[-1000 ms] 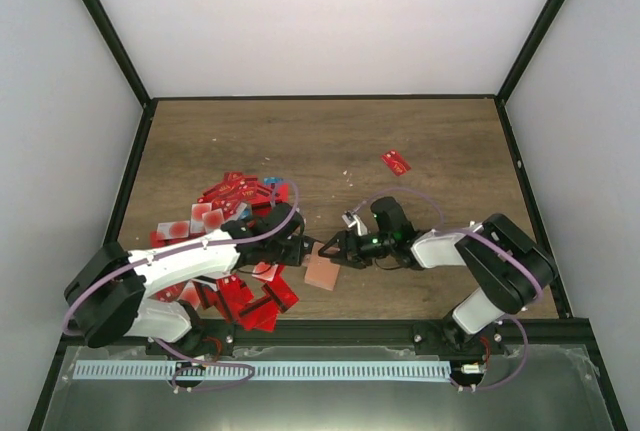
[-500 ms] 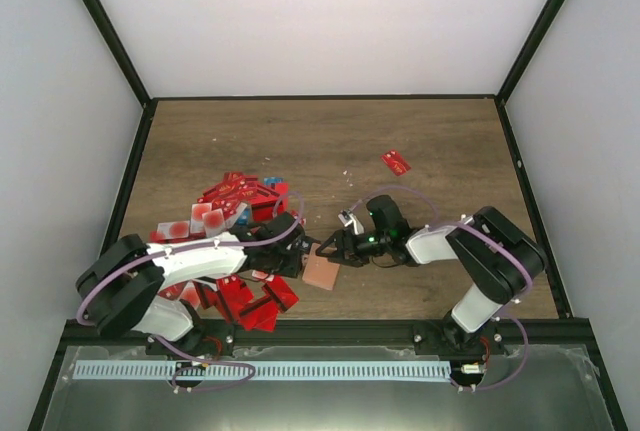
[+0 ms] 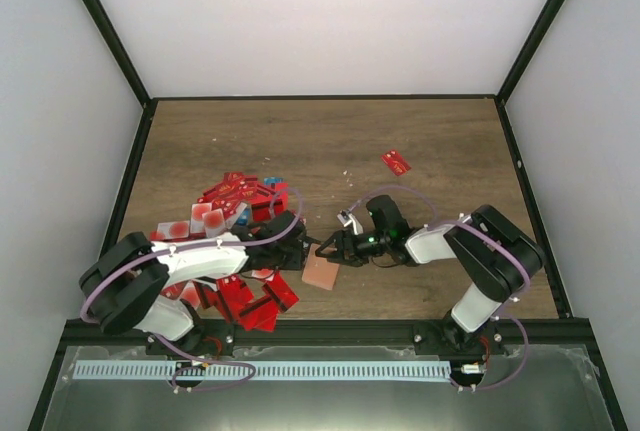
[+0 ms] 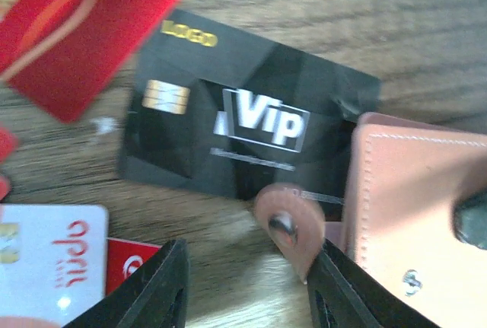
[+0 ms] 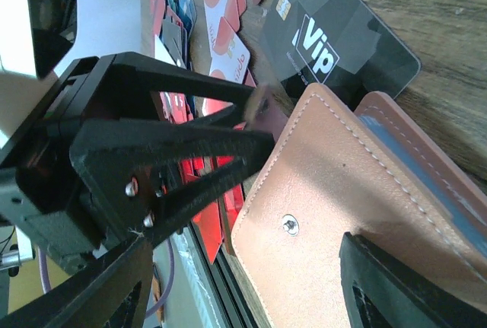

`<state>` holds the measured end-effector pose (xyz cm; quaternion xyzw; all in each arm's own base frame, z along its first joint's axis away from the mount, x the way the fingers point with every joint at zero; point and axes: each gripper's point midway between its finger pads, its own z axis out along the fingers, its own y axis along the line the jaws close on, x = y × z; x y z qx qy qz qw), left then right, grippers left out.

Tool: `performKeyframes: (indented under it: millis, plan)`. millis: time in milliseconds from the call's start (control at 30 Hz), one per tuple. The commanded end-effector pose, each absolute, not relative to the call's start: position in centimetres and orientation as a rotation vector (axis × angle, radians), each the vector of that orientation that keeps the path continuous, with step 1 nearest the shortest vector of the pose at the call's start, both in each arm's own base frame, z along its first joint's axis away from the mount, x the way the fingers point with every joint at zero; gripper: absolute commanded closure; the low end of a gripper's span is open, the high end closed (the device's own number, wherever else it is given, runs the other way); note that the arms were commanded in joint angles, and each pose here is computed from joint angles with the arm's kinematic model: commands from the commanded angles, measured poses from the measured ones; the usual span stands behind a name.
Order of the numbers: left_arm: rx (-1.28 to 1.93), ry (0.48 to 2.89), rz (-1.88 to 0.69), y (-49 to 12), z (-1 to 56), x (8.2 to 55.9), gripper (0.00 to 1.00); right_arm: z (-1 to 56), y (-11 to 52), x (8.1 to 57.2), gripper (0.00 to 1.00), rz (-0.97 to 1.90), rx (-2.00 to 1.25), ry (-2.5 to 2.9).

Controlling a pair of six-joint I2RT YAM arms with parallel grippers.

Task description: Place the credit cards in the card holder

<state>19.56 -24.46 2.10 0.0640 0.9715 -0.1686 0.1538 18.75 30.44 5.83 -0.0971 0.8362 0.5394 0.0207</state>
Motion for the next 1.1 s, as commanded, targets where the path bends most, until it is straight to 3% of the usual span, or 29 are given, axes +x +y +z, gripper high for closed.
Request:
performKeyframes:
  millis: [0,333,533,733,1067]
  plan:
    - [-0.045,2.722,-0.373,-21.6,2.8,20.9,0.56,3.2,29.7,17.9,0.31,1.593,-0.270,2.688]
    - [-0.025,2.603,-0.498,-21.2,7.2,21.0,0.53,3.6,30.0,18.3,0.31,1.593,-0.275,2.681]
    - [-0.060,2.628,-0.403,-19.3,6.0,21.4,0.54,5.4,30.6,18.6,0.31,1.625,-0.313,2.635]
    - [0.035,2.641,-0.530,-21.3,5.6,21.6,0.58,7.8,31.9,17.3,0.31,1.749,-0.393,2.580]
    - [0.109,2.679,-0.596,-23.1,4.5,21.4,0.61,6.7,32.8,17.2,0.33,1.762,-0.402,2.600]
